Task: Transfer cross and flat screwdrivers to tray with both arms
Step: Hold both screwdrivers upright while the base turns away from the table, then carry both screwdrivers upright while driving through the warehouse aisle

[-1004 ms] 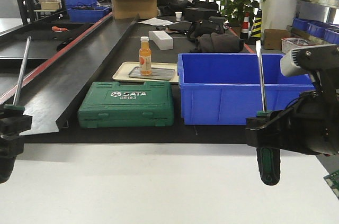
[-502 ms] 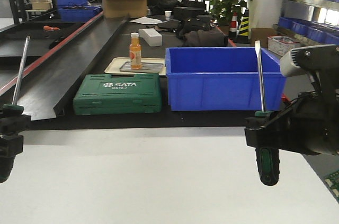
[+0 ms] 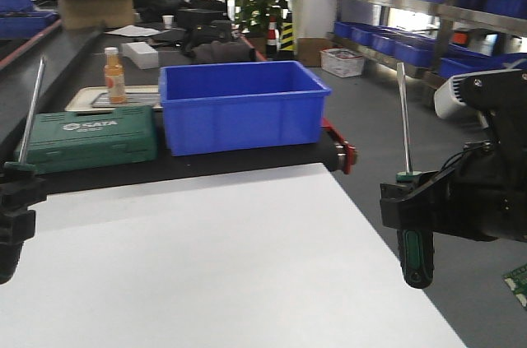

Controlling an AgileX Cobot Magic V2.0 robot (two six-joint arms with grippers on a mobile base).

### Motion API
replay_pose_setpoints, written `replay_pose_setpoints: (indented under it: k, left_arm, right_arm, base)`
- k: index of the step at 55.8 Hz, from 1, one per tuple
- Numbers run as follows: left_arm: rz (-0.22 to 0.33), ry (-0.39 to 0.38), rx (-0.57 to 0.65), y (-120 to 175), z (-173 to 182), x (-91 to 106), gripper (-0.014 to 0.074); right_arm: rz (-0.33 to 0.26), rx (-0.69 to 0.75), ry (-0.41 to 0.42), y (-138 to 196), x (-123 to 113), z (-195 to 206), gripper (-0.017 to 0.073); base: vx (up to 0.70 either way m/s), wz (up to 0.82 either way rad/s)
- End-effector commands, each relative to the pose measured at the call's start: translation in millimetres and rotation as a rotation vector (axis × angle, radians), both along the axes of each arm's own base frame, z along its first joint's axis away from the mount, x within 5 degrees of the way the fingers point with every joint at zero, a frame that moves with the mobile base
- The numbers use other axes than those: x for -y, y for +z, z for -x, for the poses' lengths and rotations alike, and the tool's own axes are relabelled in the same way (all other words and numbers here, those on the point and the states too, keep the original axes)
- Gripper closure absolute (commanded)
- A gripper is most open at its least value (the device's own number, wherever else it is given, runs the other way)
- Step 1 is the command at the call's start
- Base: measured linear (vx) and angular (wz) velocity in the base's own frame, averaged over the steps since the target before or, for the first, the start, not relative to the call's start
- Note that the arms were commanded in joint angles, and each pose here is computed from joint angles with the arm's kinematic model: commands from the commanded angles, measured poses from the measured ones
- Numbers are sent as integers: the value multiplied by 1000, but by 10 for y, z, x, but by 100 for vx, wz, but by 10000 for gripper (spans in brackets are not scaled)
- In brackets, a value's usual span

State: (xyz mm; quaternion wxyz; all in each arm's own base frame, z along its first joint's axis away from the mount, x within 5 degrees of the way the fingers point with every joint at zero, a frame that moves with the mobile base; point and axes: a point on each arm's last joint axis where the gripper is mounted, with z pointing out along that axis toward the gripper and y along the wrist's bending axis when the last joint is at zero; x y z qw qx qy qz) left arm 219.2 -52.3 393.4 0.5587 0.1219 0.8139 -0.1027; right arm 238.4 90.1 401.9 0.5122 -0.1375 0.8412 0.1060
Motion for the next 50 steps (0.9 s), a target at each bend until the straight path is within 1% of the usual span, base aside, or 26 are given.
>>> replay_pose_setpoints:
  k: [1, 29, 50]
  left_arm:
    - [50, 23, 116, 204, 25, -11, 594]
    - [50, 23, 116, 204, 25, -11, 594]
    - [50, 23, 116, 204, 25, -11, 594]
  right_arm:
    - [-47, 140, -5, 247, 28, 42, 567]
    - [-46, 138, -5, 245, 29, 43, 567]
    - [-43, 120, -5, 230, 29, 48, 567]
  base:
    - [-19, -64]
    - [-13, -77]
    - [2, -76]
